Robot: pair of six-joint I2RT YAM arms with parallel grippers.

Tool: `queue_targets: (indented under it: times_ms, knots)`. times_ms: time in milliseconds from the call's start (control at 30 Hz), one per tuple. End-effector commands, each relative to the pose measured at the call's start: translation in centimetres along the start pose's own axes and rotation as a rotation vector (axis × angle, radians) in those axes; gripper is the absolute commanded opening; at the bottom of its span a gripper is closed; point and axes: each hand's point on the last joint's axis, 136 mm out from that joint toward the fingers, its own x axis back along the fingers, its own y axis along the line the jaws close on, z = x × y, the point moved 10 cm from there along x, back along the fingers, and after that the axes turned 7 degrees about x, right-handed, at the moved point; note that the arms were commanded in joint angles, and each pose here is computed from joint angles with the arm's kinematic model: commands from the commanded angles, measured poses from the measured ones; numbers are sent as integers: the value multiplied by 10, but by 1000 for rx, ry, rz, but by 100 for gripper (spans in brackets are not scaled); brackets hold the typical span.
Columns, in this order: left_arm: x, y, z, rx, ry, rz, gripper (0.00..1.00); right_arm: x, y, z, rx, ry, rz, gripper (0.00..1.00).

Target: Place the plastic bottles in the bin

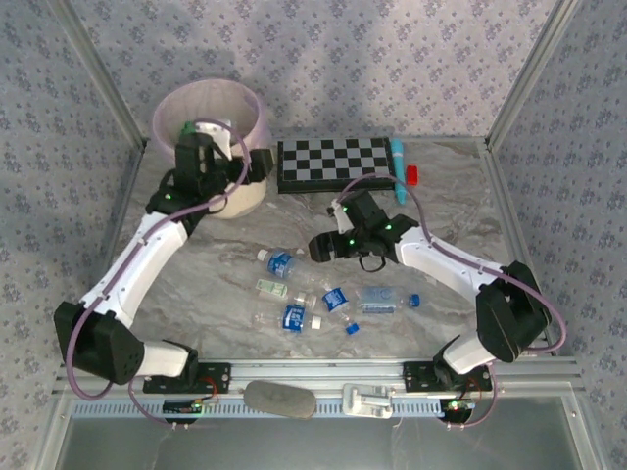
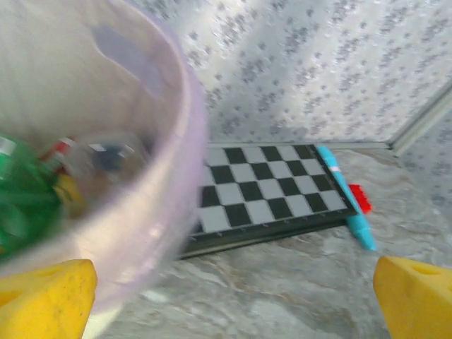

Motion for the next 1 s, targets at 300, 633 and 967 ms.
queue_targets:
  times_ms: [300, 633, 967]
  knots:
    - [-3, 21, 76, 212, 70, -18, 100, -17, 40, 43, 161, 267, 229, 85]
    - [-5, 28, 92, 256, 88, -23, 100, -48, 38, 62, 200, 391, 377, 85]
    - [-7, 28, 95, 265, 100, -22, 100, -65, 31, 63, 179, 380, 417, 75]
